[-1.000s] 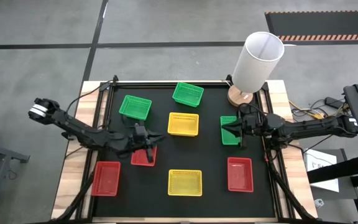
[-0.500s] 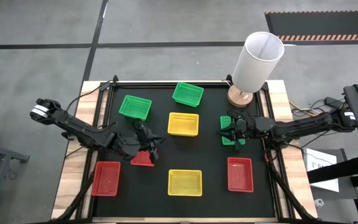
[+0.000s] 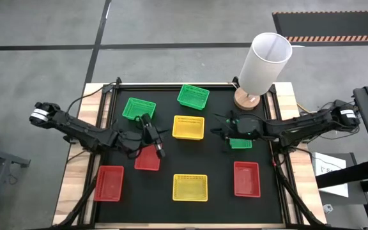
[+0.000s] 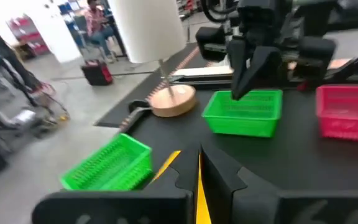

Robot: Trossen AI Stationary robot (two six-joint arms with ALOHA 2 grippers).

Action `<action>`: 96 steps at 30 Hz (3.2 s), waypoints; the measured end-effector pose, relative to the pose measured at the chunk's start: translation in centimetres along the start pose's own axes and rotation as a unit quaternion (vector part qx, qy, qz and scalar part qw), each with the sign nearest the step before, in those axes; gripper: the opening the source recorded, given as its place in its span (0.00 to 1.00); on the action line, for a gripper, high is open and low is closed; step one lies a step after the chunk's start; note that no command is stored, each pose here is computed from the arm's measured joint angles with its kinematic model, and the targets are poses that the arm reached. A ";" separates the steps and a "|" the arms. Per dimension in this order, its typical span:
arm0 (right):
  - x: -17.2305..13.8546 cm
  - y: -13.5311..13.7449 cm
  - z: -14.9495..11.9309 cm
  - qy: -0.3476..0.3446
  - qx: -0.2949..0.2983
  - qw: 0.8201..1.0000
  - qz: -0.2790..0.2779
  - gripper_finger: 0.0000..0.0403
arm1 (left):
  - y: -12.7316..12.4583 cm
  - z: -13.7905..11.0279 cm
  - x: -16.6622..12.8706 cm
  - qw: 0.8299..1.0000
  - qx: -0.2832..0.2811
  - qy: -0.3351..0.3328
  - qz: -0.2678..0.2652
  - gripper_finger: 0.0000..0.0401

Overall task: Stack baskets by color
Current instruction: Stack the top green basket on top of the right green bin

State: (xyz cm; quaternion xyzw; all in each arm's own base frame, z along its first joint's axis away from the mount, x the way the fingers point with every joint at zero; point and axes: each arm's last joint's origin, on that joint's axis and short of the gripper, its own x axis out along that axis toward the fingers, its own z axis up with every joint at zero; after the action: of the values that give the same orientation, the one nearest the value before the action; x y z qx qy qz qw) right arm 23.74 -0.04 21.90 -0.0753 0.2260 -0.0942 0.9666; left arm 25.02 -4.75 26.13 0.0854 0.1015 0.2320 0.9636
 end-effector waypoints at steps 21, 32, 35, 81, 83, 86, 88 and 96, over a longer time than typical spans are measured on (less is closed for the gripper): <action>5.3 -4.4 6.6 0.276 -0.155 0.949 0.005 0.03 | 5.3 1.5 -0.5 0.993 0.073 -0.032 0.085 0.00; 8.0 -6.3 5.2 0.323 -0.206 0.923 0.022 0.27 | 6.7 2.2 -2.6 0.992 0.061 -0.063 0.091 0.00; 8.6 -6.3 4.6 0.334 -0.231 0.913 0.034 0.34 | 6.6 2.1 -2.5 0.993 0.055 -0.062 0.088 0.00; 15.7 -13.2 -2.2 0.371 -0.343 0.863 0.030 0.17 | 6.4 1.7 -2.3 0.992 0.075 -0.056 0.088 0.00; 15.7 -13.2 -2.2 0.369 -0.350 0.860 0.032 0.09 | 6.5 1.8 -2.3 0.992 0.074 -0.057 0.089 0.00; 15.6 -13.2 -2.0 0.368 -0.353 0.859 0.032 0.03 | 6.5 1.8 -2.3 0.992 0.074 -0.057 0.089 0.00; 15.6 -13.3 -1.6 0.370 -0.350 0.860 0.031 0.02 | 6.5 1.8 -2.3 0.992 0.074 -0.057 0.089 0.00; 14.3 -13.1 2.2 0.394 -0.291 0.872 0.021 0.02 | 6.4 1.7 -2.3 0.992 0.074 -0.057 0.089 0.00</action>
State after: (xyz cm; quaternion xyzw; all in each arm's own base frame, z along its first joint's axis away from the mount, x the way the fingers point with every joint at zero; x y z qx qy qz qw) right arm 35.40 -15.61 20.28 -0.3050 0.6068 -0.0253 0.7336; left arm 20.68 -0.34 29.53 0.1785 0.0557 0.3031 0.9344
